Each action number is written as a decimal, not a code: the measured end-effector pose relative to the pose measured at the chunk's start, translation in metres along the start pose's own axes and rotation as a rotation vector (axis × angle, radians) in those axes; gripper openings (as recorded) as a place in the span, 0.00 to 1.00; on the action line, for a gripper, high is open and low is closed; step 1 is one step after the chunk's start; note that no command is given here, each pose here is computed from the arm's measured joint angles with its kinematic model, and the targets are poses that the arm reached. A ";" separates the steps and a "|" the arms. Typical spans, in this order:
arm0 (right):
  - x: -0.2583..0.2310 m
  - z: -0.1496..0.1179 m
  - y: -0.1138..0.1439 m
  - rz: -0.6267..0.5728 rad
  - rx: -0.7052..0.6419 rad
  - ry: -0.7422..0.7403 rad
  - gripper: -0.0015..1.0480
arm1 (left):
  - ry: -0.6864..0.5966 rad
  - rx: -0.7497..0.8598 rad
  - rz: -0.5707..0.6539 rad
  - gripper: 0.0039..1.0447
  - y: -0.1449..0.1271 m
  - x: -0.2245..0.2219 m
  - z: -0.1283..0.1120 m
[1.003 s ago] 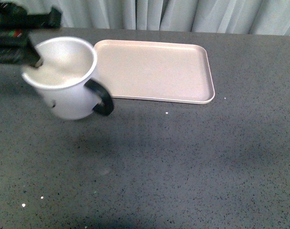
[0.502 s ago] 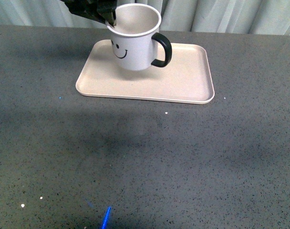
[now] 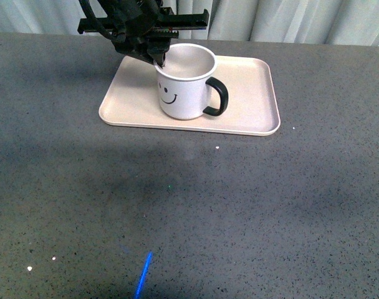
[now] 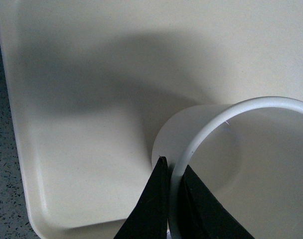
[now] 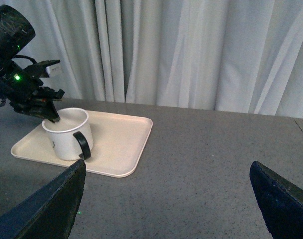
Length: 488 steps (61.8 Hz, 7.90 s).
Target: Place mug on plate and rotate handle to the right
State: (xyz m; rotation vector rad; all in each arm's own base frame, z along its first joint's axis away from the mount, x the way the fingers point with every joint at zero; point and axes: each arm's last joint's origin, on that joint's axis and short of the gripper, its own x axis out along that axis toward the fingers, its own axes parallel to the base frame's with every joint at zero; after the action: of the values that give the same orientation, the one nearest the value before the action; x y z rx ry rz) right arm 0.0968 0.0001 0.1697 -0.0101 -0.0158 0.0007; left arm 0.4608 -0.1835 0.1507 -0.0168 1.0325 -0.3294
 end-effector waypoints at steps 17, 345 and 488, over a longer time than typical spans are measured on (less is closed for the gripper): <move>0.000 0.000 0.000 0.000 0.000 0.000 0.91 | -0.032 0.008 -0.027 0.42 0.000 0.000 0.004; 0.363 -0.020 0.131 0.219 0.058 0.864 0.67 | -1.030 0.013 0.323 0.91 0.077 -0.234 -0.324; 0.339 0.078 0.078 0.621 -0.338 0.421 0.91 | -1.031 0.013 0.323 0.91 0.077 -0.234 -0.324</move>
State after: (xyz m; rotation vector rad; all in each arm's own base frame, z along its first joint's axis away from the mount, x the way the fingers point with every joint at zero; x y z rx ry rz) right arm 0.4343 0.0788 0.2520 -0.3520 0.4092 0.6168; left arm 0.0979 -0.0003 0.1669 -0.0055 0.0025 -0.0034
